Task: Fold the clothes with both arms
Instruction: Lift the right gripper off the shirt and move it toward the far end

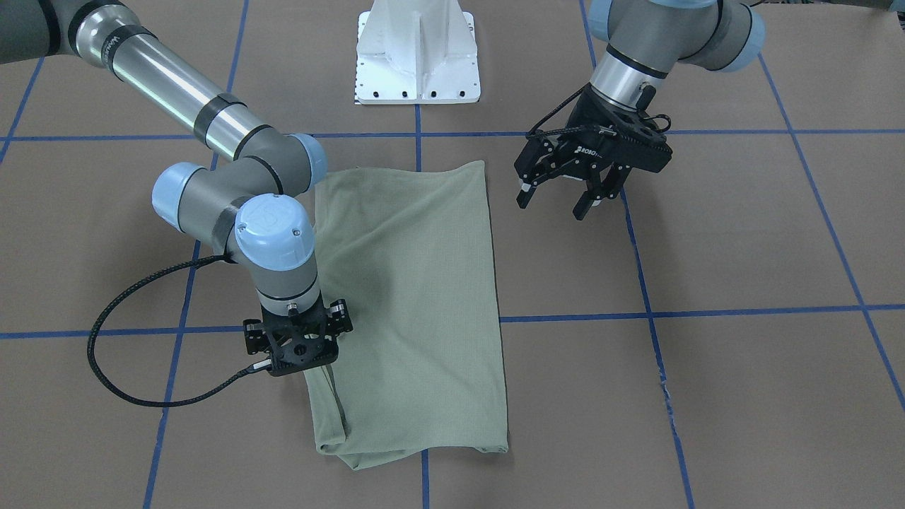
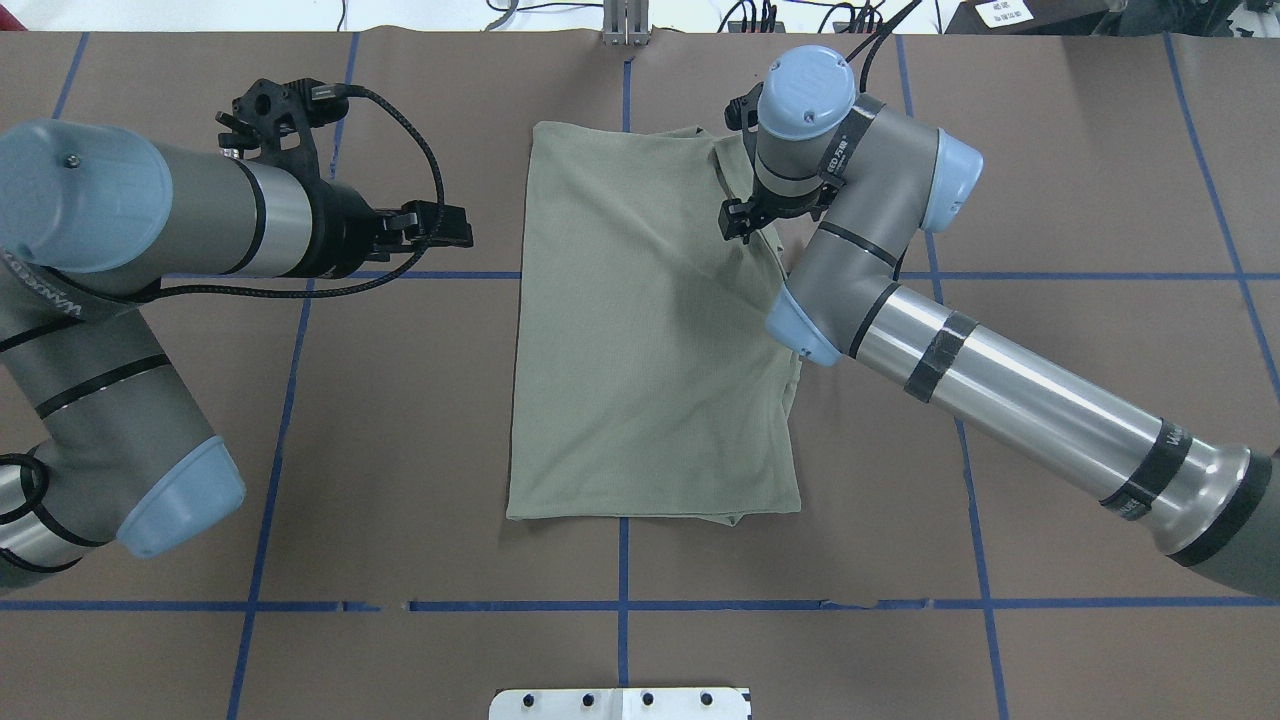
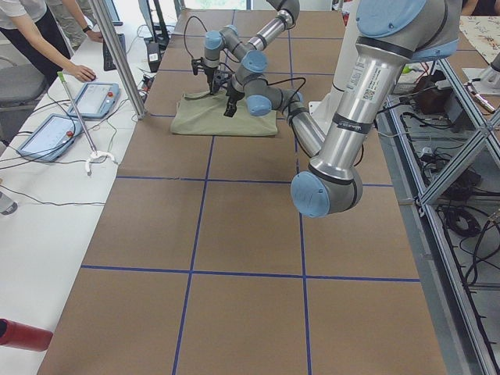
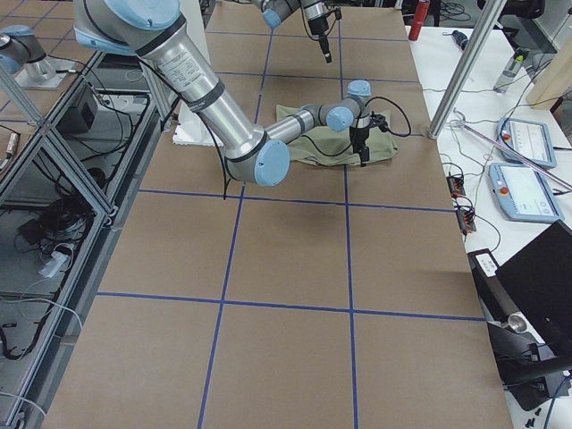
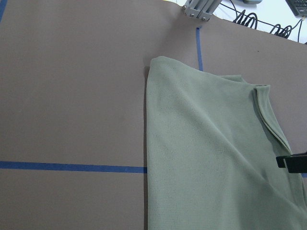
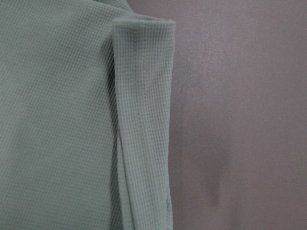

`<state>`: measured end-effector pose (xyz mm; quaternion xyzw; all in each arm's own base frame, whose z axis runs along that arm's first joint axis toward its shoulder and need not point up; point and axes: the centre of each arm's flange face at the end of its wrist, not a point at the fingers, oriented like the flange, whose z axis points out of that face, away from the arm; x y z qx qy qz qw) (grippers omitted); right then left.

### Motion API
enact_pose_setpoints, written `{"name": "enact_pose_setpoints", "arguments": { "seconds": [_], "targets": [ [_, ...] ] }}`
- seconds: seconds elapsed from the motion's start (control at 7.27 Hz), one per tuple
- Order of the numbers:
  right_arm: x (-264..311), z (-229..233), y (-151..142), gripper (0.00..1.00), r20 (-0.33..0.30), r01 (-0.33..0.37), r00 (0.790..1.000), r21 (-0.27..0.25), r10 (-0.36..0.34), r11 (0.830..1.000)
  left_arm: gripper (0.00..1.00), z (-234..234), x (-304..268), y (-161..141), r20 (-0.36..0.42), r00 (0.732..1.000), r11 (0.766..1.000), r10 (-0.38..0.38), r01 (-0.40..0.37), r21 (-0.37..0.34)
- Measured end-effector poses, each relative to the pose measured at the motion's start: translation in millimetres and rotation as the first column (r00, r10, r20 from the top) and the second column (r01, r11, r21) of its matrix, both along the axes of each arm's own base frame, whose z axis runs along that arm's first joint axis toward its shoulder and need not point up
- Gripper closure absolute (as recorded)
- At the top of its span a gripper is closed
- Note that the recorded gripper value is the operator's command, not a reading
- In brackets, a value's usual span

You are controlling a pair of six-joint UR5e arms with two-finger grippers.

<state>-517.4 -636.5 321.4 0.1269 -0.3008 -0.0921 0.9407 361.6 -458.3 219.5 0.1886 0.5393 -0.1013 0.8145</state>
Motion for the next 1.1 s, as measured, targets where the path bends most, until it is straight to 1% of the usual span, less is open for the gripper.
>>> {"name": "enact_pose_setpoints", "arguments": {
  "seconds": [0.28, 0.69, 0.83, 1.1],
  "targets": [
    [-12, -5, -14, 0.0, -0.005, 0.003, 1.0, 0.001, -0.003, 1.0, 0.0, 1, 0, 0, 0.002, 1.0, 1.0, 0.0, 0.0, -0.001],
    [-16, 0, -18, 0.0, -0.015, 0.006, 1.0, -0.008, -0.006, 1.0, 0.0, 2, 0, -1, 0.005, 1.0, 1.0, -0.001, 0.001, 0.0],
    [-14, 3, -20, 0.0, -0.021, 0.007, 1.0, -0.009, -0.007, 1.0, 0.0, 2, 0, -1, 0.005, 1.0, 1.0, -0.001, 0.001, 0.0],
    [7, 14, -36, 0.0, -0.036, 0.014, 0.999, -0.002, -0.014, 1.0, 0.0, 2, 1, -1, 0.005, 1.0, 1.0, 0.0, 0.0, 0.0]
  ]
}}
